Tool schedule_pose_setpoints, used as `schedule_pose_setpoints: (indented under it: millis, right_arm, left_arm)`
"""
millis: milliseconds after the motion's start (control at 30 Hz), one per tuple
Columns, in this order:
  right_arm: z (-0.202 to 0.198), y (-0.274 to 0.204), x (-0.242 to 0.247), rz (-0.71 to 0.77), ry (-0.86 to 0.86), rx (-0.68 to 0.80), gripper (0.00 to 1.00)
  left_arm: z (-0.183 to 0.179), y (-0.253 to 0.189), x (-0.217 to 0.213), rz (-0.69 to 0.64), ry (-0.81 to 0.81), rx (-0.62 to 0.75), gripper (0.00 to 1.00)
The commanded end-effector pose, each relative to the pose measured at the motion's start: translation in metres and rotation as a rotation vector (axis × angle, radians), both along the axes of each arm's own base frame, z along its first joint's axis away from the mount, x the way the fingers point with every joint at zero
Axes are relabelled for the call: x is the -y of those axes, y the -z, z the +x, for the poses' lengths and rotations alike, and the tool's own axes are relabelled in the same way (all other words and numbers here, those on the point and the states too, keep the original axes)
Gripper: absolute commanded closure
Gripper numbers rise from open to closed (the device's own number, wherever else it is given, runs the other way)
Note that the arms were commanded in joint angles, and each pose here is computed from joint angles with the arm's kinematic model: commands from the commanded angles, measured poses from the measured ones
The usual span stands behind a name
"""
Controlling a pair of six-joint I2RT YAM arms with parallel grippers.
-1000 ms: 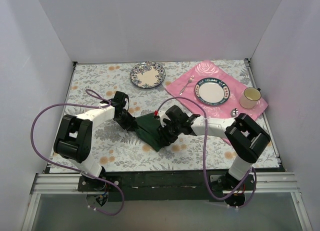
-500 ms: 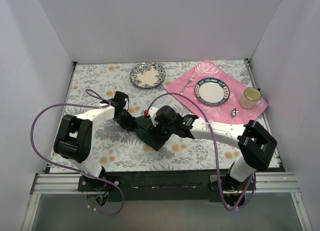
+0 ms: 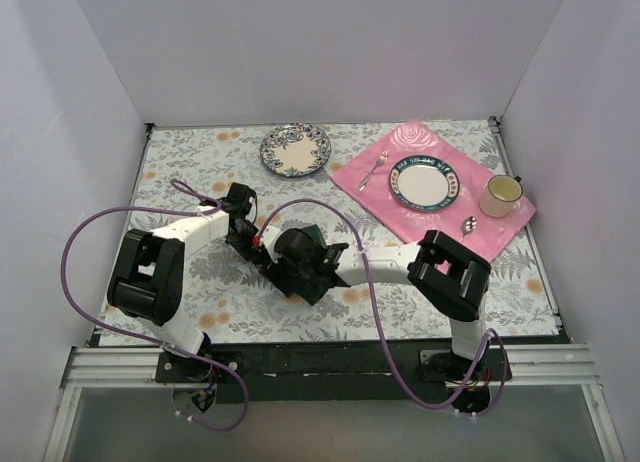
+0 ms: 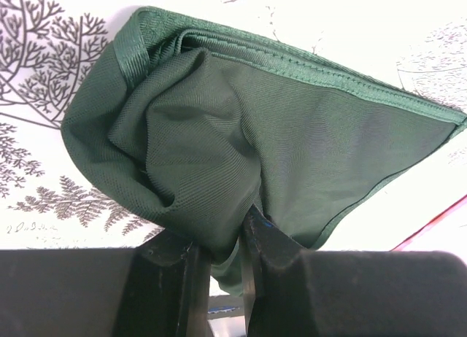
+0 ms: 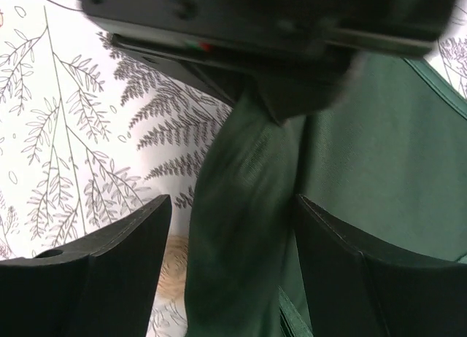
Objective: Fold the napkin, place the utensils inside, and roll it up
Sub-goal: Roll the napkin with the utensil
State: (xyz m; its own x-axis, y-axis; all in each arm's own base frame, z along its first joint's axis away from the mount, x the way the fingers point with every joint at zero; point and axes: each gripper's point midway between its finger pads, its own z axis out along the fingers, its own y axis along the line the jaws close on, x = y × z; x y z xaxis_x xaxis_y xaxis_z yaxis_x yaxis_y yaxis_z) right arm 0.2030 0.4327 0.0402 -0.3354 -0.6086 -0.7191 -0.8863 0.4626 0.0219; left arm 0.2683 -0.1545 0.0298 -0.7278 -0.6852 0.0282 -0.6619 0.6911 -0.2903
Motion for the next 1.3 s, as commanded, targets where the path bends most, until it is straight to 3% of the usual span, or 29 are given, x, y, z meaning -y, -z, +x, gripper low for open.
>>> schedule_pose_setpoints:
  millis: [0, 167, 267, 400, 533, 600, 633, 767, 867, 1033, 1267]
  right_arm:
    - [0.017, -0.014, -0.016, 0.048, 0.047, 0.148, 0.27]
    - [0.026, 0.005, -0.001, -0.059, 0.135, 0.24, 0.32]
    - [0.026, 0.017, 0.006, -0.097, 0.142, 0.239, 0.42]
    - [0.018, 0.028, 0.01, -0.105, 0.123, 0.202, 0.67]
    - [0.008, 0.033, 0.008, -0.093, 0.08, 0.146, 0.82]
    - [0.002, 0.036, 0.006, -0.067, 0.051, 0.075, 0.86]
    - [0.001, 0.038, 0.006, -0.06, 0.047, 0.042, 0.88]
    - [-0.009, 0.041, 0.006, 0.005, 0.004, -0.103, 0.94]
    - [-0.016, 0.04, 0.004, 0.066, -0.053, -0.252, 0.94]
    - [-0.013, 0.039, 0.007, 0.132, -0.075, -0.48, 0.97]
    - [-0.022, 0.037, -0.003, 0.213, -0.083, -0.802, 0.97]
  left_arm:
    - [-0.026, 0.015, -0.017, 0.078, -0.023, -0.121, 1.0]
    - [-0.03, 0.014, -0.014, 0.061, -0.032, -0.142, 1.0]
    - [-0.03, 0.013, -0.012, 0.049, -0.039, -0.144, 1.0]
    - [-0.028, 0.015, -0.013, 0.058, -0.034, -0.135, 1.0]
    - [-0.023, 0.016, -0.018, 0.074, 0.021, -0.099, 1.0]
    - [-0.017, 0.014, -0.021, 0.087, 0.038, -0.065, 0.87]
    - [-0.012, 0.009, -0.024, 0.092, 0.048, -0.033, 0.71]
    - [0.012, -0.019, -0.03, 0.076, 0.1, 0.141, 0.37]
    - [0.022, -0.041, -0.039, 0.078, 0.092, 0.245, 0.25]
    - [0.019, -0.052, -0.05, 0.091, 0.069, 0.284, 0.15]
    - [0.006, -0.056, -0.041, 0.006, 0.088, 0.308, 0.13]
